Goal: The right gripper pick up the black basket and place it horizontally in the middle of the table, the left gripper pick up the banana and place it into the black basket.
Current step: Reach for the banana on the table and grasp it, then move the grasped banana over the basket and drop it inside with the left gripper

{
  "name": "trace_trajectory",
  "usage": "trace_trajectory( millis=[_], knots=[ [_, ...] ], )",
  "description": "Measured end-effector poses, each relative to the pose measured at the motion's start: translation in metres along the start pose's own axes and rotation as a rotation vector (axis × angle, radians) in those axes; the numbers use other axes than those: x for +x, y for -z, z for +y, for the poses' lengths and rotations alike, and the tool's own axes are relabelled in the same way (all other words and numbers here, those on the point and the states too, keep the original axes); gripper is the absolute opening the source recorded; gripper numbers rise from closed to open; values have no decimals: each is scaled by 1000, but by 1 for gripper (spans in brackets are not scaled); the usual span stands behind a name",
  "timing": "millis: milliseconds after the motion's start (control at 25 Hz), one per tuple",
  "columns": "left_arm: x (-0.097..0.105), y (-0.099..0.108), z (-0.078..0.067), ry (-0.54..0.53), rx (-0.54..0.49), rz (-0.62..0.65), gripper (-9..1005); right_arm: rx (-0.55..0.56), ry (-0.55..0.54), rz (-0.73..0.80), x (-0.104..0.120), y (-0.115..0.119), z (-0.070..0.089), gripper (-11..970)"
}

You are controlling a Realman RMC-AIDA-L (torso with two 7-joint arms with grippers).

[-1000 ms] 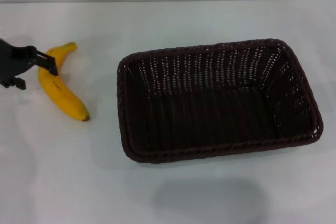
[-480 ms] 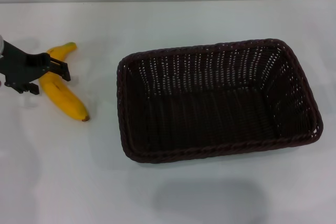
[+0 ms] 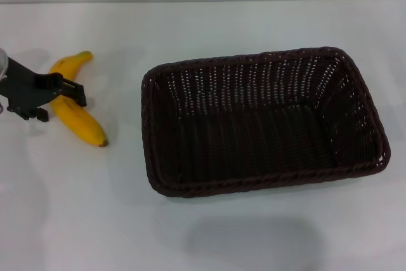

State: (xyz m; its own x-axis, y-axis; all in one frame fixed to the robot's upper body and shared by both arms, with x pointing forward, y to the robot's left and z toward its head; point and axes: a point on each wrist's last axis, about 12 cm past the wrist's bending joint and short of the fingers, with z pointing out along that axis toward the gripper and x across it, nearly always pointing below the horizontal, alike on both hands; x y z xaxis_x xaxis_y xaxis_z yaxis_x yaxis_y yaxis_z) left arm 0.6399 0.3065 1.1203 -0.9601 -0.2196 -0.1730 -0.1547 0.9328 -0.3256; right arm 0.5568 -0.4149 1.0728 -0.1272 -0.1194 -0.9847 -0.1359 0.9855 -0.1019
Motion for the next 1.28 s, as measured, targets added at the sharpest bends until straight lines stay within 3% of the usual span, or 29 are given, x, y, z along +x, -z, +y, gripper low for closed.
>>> trace_trajectory(
  millis=[400, 640, 800, 840, 880, 1080, 1160, 1280],
  knots=[
    [-3, 3, 2, 3, 1, -17, 811, 2, -17, 4, 3, 1, 2, 745],
    [-12, 11, -2, -27, 15, -65, 605, 0, -19, 6, 4, 1, 2, 745],
    [-27, 30, -11, -56, 116, -146, 531, -2, -19, 3, 3, 1, 2, 745],
    [-34, 41, -16, -66, 203, -185, 513, -1, -20, 2, 3, 1, 2, 745],
    [-34, 41, -16, -66, 203, -185, 513, -1, -20, 2, 3, 1, 2, 745],
    [-45, 74, -33, -154, 418, -248, 516, -5, -33, -1, 2, 1, 1, 745],
    [-46, 85, -45, -227, 458, -235, 517, -9, -32, -6, -1, -1, 2, 745],
    [-46, 97, -75, -391, 500, -188, 518, -15, -30, -11, -3, -4, 3, 745]
  ],
)
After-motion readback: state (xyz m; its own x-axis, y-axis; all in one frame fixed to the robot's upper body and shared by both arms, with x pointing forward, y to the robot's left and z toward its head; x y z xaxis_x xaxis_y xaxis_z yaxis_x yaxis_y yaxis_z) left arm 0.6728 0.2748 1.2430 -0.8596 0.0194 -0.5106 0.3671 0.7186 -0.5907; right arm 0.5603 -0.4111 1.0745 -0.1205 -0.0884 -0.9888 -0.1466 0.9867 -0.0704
